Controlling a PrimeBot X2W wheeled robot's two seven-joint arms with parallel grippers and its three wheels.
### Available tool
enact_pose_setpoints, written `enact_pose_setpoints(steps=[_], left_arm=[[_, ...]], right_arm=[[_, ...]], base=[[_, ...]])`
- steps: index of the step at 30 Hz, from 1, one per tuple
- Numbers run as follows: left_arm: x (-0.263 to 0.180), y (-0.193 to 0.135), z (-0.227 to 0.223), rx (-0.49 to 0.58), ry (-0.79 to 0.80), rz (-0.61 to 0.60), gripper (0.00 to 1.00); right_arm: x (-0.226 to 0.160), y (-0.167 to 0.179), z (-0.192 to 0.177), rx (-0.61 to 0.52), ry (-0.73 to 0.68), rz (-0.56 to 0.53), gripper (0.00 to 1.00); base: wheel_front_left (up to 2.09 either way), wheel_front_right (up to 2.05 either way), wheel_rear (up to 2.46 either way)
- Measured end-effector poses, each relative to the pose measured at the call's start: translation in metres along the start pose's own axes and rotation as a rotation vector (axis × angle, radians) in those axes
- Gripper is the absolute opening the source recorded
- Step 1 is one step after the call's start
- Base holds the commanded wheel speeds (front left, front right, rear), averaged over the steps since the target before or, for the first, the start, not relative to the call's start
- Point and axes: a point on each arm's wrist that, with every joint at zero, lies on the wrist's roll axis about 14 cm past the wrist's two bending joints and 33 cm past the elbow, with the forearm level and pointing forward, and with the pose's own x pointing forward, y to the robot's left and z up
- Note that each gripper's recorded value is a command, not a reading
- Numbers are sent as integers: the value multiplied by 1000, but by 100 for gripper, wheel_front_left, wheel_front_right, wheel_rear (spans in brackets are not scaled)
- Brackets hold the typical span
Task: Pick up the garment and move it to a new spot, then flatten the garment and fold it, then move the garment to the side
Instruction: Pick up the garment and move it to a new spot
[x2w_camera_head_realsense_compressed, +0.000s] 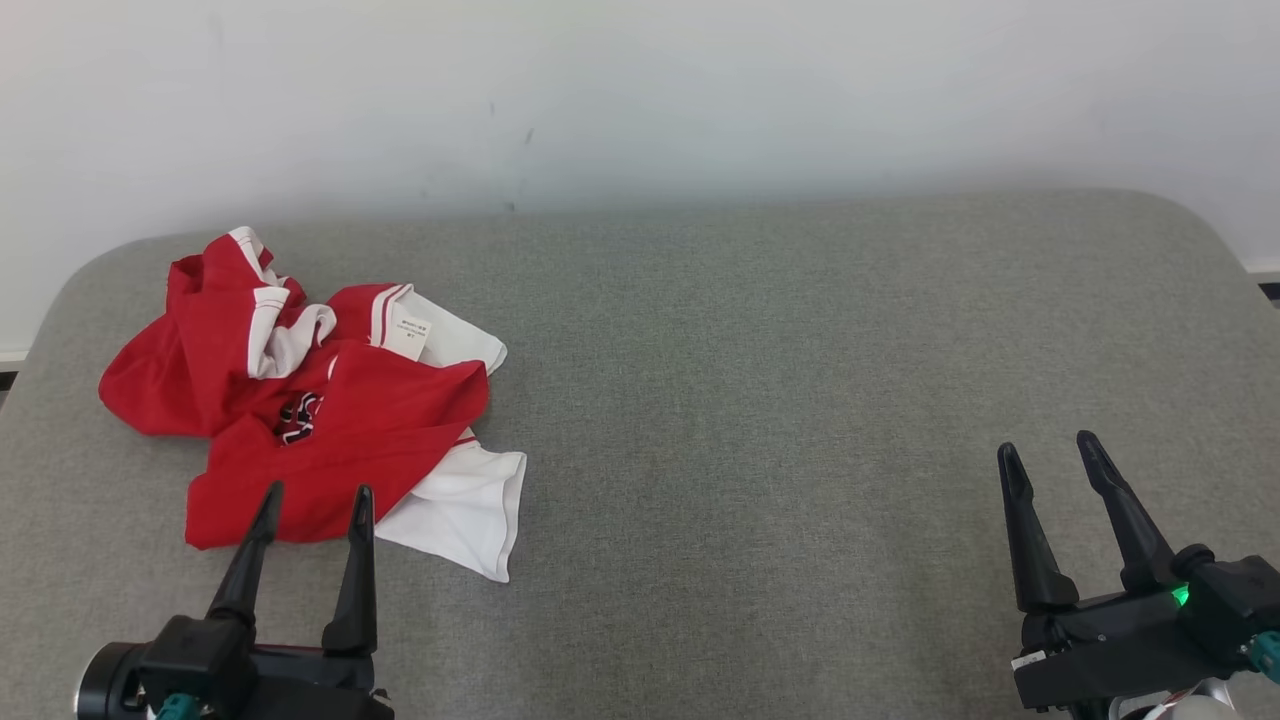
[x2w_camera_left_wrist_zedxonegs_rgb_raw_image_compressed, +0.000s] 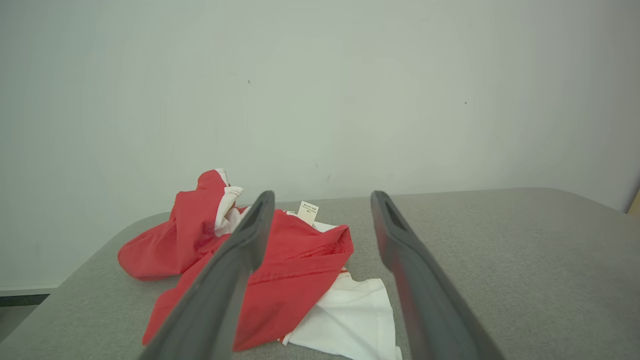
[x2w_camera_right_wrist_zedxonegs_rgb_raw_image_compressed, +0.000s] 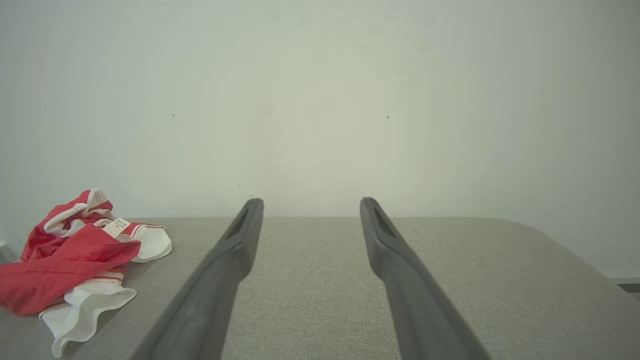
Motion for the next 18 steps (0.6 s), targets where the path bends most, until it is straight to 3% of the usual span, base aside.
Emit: enact_pose_setpoints(steps=[18], left_arm=[[-9,22,-5,-23,17,73,100]], right_arm=[[19,29,-7,46,3,96,100]], base=[[0,0,0]])
